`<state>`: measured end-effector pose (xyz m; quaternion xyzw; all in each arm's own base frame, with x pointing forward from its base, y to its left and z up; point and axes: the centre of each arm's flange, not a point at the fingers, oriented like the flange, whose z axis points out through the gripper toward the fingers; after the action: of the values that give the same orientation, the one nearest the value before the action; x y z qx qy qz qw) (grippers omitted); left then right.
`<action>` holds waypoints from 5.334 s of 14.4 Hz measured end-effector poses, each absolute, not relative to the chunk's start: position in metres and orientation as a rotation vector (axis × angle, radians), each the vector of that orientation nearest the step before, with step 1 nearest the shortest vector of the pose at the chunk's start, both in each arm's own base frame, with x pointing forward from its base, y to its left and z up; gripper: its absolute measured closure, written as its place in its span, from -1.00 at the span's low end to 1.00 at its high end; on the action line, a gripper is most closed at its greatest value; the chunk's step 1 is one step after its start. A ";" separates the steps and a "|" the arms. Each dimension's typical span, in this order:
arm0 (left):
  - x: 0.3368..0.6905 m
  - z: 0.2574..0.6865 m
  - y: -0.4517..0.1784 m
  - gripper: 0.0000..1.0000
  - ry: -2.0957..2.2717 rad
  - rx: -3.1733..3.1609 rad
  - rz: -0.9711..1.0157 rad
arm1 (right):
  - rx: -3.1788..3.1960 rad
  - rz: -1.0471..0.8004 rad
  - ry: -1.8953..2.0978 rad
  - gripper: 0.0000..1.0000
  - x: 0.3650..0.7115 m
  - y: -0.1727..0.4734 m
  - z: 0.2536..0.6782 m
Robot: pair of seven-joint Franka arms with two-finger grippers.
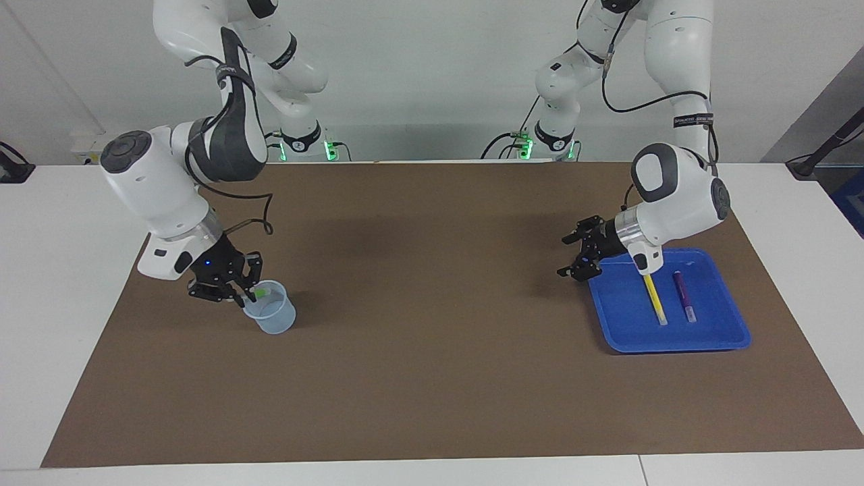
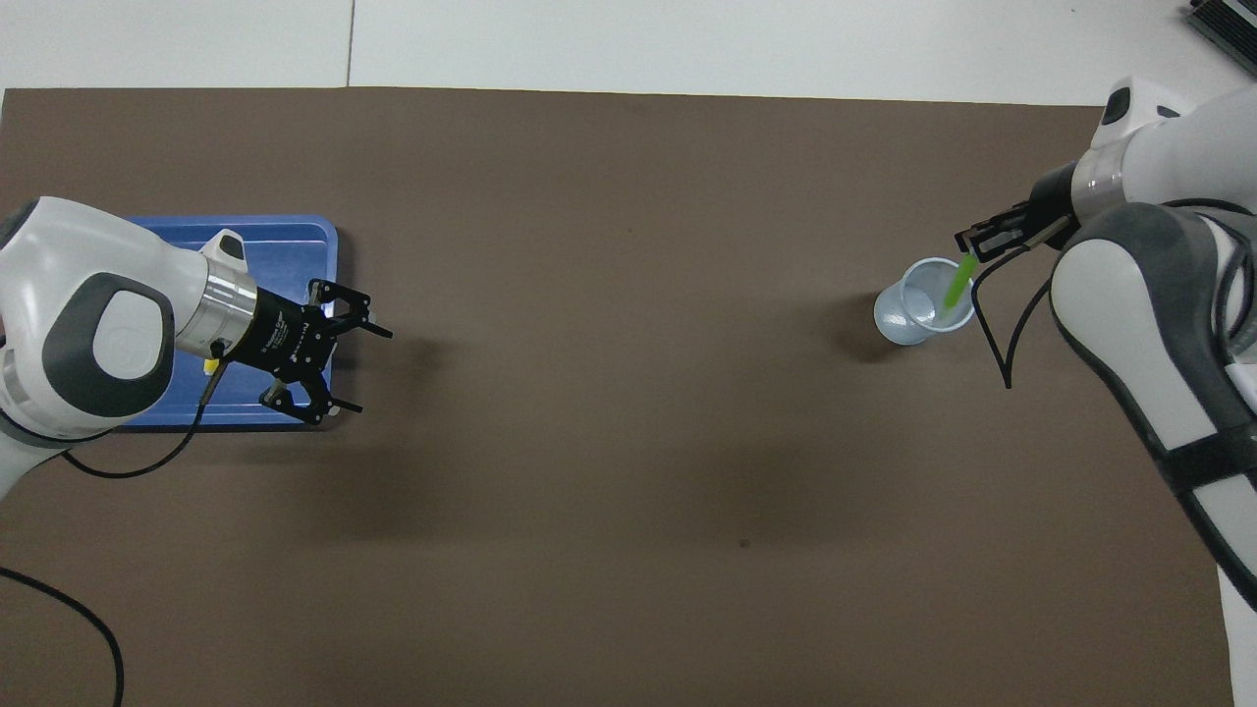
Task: Right arm passes pens to left for tray arrangement
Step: 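Lift the green pen out of the white cup with the right gripper, then carry the green pen toward center while the left gripper approaches, then close the left gripper on the green pen and open the right gripper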
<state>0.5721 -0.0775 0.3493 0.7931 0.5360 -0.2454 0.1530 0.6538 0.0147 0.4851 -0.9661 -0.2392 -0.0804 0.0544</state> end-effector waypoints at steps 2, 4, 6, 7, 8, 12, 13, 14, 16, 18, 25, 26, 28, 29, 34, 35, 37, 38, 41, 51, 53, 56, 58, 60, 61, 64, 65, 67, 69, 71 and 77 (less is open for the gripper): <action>0.572 0.349 -0.078 -0.91 1.536 2.276 -0.704 | -2.934 -0.283 -0.768 0.62 0.650 0.027 0.517; 0.572 0.349 -0.080 -0.90 1.532 2.279 -0.705 | -2.935 -0.316 -0.818 0.62 0.641 0.044 0.545; 0.571 0.349 -0.084 -0.91 1.524 2.285 -0.707 | -2.935 -0.332 -0.821 0.62 0.631 0.060 0.563; 0.570 0.349 -0.087 -0.90 1.518 2.291 -0.709 | -2.941 -0.327 -0.781 0.62 0.627 0.070 0.569; 0.570 0.349 -0.090 -0.90 1.514 2.295 -0.712 | -2.946 -0.318 -0.725 0.62 0.624 0.080 0.575; 0.569 0.348 -0.090 -0.92 1.518 2.295 -0.715 | -2.935 -0.296 -0.486 0.62 0.615 0.126 0.586; 0.569 0.348 -0.090 -0.93 1.523 2.292 -0.716 | -2.911 -0.283 -0.401 0.62 0.613 0.134 0.587; 0.569 0.348 -0.090 -0.93 1.534 2.287 -0.718 | -2.889 -0.268 -0.316 0.62 0.611 0.140 0.588; 0.569 0.349 -0.091 -0.94 1.582 2.263 -0.727 | -2.857 -0.243 -0.172 0.62 0.610 0.147 0.590; 0.570 0.352 -0.092 -0.94 1.643 2.216 -0.741 | -2.832 -0.224 -0.049 0.62 0.607 0.158 0.592; 0.576 0.401 -0.127 -0.94 1.836 1.833 -0.913 | -2.700 -0.263 0.313 0.62 0.597 0.226 0.607; 0.577 0.416 -0.143 -0.94 1.878 1.791 -0.929 | -2.674 -0.263 0.379 0.62 0.595 0.237 0.609; 0.580 0.447 -0.169 -0.94 1.965 1.693 -0.944 | -2.617 -0.262 0.500 0.62 0.590 0.257 0.613; 0.582 0.460 -0.178 -0.94 2.001 1.628 -0.951 | -2.587 -0.259 0.556 0.62 0.587 0.267 0.615; 0.592 0.486 -0.183 -0.94 2.098 1.397 -1.006 | -2.377 -0.202 0.805 0.62 0.582 0.301 0.620; 0.595 0.493 -0.178 -0.94 2.107 1.373 -1.007 | -2.347 -0.194 0.839 0.62 0.582 0.305 0.620; 0.599 0.512 -0.171 -0.94 2.097 1.361 -1.006 | -2.314 -0.190 0.882 0.62 0.582 0.308 0.619; 0.600 0.523 -0.170 -0.94 2.086 1.363 -0.991 | -2.310 -0.190 0.888 0.62 0.582 0.307 0.618; 0.592 0.549 -0.173 -0.94 2.069 1.399 -0.938 | -2.310 -0.188 0.890 0.62 0.583 0.307 0.617; 0.589 0.557 -0.138 -0.90 2.010 1.575 -0.807 | -2.355 -0.171 0.800 0.62 0.567 0.335 0.609; 0.589 0.573 -0.146 -0.90 1.974 1.587 -0.792 | -2.386 -0.177 0.735 0.62 0.563 0.343 0.604; 0.585 0.606 -0.167 -0.90 1.900 1.624 -0.761 | -2.401 -0.186 0.706 0.62 0.563 0.341 0.601; 0.581 0.613 -0.180 -0.90 1.875 1.647 -0.754 | -2.401 -0.186 0.704 0.62 0.563 0.341 0.601; 0.576 0.613 -0.202 -0.87 1.851 1.690 -0.729 | -2.401 -0.187 0.704 0.62 0.563 0.341 0.601; 0.573 0.613 -0.214 -0.87 1.839 1.711 -0.711 | -2.402 -0.187 0.704 0.62 0.563 0.341 0.601; 0.568 0.607 -0.236 -0.87 1.825 1.715 -0.668 | -2.401 -0.187 0.704 0.62 0.563 0.341 0.601; 0.568 0.602 -0.237 -0.87 1.831 1.709 -0.654 | -2.401 -0.187 0.704 0.62 0.564 0.341 0.601; 0.567 0.590 -0.237 -0.84 1.851 1.690 -0.609 | -2.401 -0.187 0.705 0.62 0.564 0.340 0.601; 0.562 0.578 -0.241 -0.84 1.868 1.683 -0.575 | -2.401 -0.187 0.706 0.62 0.564 0.340 0.601; 0.558 0.575 -0.243 -0.84 1.876 1.683 -0.557 | -2.401 -0.188 0.707 0.62 0.564 0.340 0.601; 0.550 0.570 -0.251 -0.69 1.879 1.702 -0.549 | -2.400 -0.189 0.711 0.62 0.565 0.338 0.601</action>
<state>0.5502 -0.2512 0.5698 0.6317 0.6973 -0.2036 0.2706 0.5653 0.3379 0.6009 -0.9089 0.2691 -0.0714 0.3104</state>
